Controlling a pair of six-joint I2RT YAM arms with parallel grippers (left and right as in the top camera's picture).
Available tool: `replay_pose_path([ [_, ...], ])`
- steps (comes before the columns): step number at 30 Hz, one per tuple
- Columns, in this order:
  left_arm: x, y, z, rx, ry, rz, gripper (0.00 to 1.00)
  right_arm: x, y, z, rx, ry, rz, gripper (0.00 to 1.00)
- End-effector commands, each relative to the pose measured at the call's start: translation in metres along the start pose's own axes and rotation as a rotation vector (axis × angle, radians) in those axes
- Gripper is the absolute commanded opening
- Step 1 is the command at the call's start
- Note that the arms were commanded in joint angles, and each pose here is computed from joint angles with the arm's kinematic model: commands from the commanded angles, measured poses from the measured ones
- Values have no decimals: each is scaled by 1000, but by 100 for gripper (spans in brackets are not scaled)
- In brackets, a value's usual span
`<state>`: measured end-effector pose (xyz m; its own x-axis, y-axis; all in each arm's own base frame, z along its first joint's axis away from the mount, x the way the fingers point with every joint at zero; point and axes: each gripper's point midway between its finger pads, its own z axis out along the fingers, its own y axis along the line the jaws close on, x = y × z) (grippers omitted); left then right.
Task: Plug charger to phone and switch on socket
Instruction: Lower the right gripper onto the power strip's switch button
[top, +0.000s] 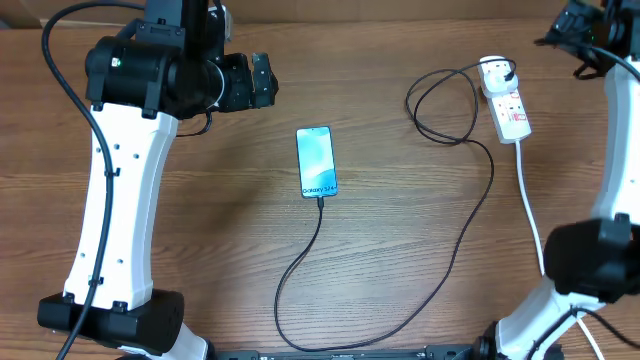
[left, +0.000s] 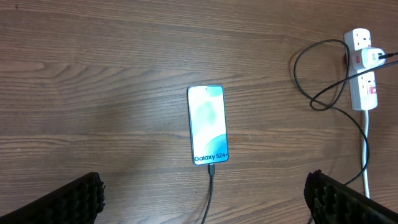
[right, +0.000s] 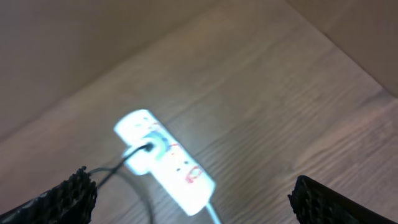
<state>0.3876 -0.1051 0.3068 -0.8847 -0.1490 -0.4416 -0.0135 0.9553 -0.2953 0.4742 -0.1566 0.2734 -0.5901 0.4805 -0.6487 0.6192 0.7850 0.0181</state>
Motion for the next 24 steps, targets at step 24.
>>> replay_pose_path([
  [24,0,-1,-6,-3,-15,30,100,48,-5,152,-65,215,13,100],
])
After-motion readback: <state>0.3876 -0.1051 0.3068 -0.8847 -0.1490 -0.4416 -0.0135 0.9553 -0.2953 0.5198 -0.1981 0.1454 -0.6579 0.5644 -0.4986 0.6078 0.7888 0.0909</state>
